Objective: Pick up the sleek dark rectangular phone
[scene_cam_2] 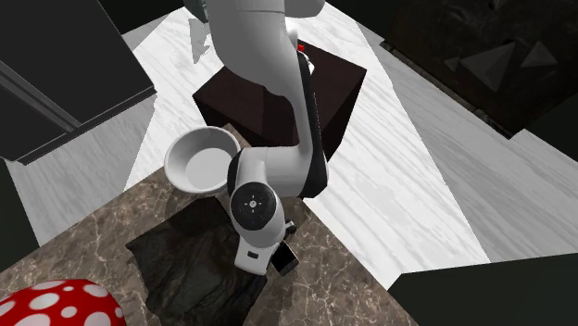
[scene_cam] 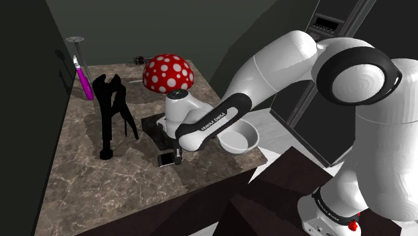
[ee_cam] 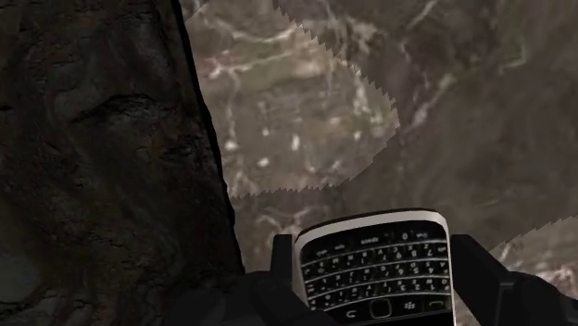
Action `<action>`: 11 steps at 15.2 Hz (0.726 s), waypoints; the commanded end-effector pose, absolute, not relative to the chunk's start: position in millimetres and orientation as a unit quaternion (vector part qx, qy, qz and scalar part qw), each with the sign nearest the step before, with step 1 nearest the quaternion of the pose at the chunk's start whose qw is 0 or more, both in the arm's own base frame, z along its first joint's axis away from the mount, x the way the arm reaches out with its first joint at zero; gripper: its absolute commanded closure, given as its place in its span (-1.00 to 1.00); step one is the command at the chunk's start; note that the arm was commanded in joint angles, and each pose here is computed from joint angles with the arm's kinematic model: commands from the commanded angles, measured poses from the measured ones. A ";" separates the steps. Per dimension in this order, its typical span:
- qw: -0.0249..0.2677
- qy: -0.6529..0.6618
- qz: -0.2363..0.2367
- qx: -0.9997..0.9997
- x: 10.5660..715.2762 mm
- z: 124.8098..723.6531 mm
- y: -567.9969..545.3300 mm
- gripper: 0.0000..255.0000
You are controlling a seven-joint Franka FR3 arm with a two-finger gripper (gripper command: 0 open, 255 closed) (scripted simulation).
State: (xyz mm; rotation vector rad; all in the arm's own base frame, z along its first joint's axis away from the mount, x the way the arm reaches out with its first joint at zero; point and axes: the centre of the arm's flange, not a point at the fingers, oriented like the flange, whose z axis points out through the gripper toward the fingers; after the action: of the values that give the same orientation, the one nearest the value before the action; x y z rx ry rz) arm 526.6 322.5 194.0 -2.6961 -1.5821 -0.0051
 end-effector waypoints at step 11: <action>0.008 -0.506 -0.002 -0.862 527.1 257.8 321.9 1.00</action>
State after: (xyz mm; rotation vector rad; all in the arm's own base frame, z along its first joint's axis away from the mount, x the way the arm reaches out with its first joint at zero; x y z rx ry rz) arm 527.9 322.7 252.7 -2.6959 -1.5820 -0.0052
